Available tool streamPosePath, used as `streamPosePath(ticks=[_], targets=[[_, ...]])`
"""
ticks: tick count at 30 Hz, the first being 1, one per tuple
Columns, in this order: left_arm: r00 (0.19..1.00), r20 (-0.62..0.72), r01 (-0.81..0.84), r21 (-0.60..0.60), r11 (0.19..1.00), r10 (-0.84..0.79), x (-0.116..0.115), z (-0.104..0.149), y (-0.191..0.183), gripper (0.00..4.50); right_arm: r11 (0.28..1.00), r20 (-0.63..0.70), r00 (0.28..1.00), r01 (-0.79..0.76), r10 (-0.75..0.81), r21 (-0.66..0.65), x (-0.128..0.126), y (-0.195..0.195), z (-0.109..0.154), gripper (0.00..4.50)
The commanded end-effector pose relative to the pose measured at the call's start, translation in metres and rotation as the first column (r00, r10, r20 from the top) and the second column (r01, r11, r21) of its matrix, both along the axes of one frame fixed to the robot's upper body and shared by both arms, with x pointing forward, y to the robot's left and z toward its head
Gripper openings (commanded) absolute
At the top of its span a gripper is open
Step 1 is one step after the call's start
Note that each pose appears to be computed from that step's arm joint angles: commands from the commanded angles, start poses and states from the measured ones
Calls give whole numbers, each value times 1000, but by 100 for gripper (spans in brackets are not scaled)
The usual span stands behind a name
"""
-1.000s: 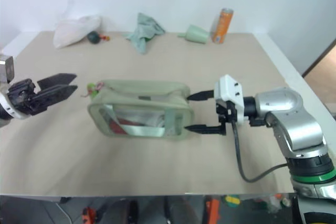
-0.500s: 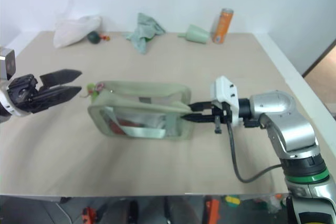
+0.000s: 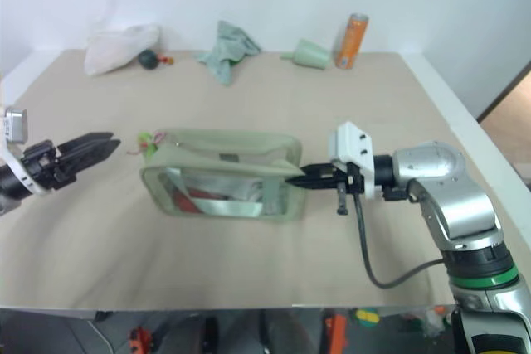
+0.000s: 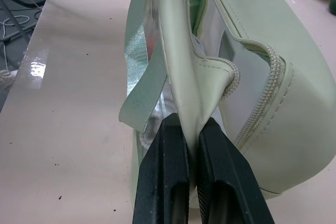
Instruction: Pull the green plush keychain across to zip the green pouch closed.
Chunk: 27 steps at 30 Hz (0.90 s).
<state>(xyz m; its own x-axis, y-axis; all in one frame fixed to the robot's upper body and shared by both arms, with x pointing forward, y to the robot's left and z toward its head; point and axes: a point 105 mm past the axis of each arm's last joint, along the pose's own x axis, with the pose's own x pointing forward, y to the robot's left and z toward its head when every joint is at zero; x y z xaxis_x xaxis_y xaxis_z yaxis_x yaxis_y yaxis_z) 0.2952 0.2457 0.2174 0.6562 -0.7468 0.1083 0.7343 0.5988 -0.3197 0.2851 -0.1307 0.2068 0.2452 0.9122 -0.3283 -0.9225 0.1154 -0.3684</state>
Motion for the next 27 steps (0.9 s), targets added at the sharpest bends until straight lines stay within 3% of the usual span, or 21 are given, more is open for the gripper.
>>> streamPosePath(ticks=[1,13,14,17,18,19,21,26,27], targets=[[1000,0,-9,26,1000,9,3,-7,-1,450,1000,38,999,2,-2,1,0,1,6,2],[999,-29,29,5,1000,-29,26,-16,-20,450,1000,61,998,9,-9,9,0,1,10,2],[999,-27,36,-3,999,-36,26,-15,-22,395,1000,62,998,10,-10,8,0,1,10,0],[999,-22,44,-10,999,-44,25,-13,-23,305,1000,64,998,13,-14,9,0,1,10,0],[999,-17,45,-12,999,-45,24,-13,-22,297,1000,65,998,15,-15,8,0,1,10,0],[999,-12,43,-14,999,-43,24,-12,-21,236,1000,65,998,16,-16,7,0,0,9,0],[999,-4,36,-20,999,-36,24,-9,-20,186,1000,64,998,18,-18,5,0,0,9,0],[999,38,1,-28,1000,0,24,2,-11,11,1000,62,998,14,-14,5,1,1,8,0],[999,42,-9,-33,999,10,24,4,-9,4,1000,62,998,11,-12,7,2,2,8,0]])
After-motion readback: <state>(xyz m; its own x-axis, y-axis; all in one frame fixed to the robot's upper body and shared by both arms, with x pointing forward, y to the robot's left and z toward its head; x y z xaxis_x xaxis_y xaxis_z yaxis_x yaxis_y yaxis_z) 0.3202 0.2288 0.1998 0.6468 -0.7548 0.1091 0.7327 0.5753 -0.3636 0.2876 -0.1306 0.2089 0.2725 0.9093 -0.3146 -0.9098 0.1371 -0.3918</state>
